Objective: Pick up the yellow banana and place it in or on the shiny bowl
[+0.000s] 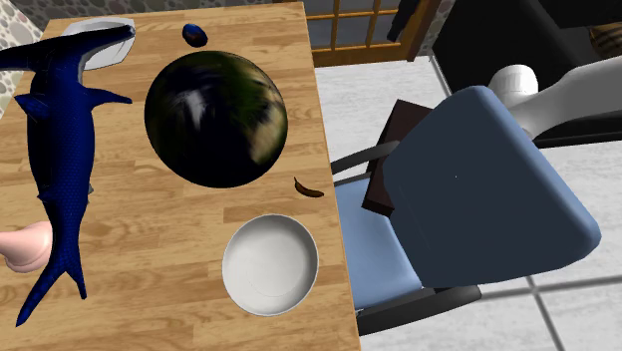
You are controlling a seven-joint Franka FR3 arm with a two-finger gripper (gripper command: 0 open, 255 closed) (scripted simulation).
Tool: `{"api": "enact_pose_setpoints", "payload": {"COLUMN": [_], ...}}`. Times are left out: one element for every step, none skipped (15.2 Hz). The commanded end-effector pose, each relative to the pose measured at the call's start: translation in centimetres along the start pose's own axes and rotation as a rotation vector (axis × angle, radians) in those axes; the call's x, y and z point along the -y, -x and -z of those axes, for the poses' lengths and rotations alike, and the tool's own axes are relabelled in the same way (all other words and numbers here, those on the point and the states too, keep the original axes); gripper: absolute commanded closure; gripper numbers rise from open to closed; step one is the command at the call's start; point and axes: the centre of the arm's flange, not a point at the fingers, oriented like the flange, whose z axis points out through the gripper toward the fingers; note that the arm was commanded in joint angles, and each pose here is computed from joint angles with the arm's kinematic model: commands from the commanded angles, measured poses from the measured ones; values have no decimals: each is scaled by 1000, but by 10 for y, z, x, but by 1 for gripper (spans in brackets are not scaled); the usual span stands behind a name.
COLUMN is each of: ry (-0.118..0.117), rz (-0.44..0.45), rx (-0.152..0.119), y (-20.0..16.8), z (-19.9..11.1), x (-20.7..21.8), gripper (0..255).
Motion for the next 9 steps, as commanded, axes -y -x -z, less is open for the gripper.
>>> {"api": "enact_pose_setpoints", "payload": {"ry": [0, 2, 4, 6, 8, 10, 12, 14, 15], "rz": [0, 2, 5, 7, 9, 12, 14, 16, 19], "rx": [0, -2, -3, -5, -6, -8, -9, -11, -12], "y": [0, -1, -1, -1, -2, -2, -3, -3, -4], "z": [0, -6, -12, -18, -24, -30, -37, -43, -49], "x": [0, 12, 24, 36, 48, 60, 72, 84, 96], "gripper": [0, 0, 0, 0, 0, 0, 0, 0, 0]}}
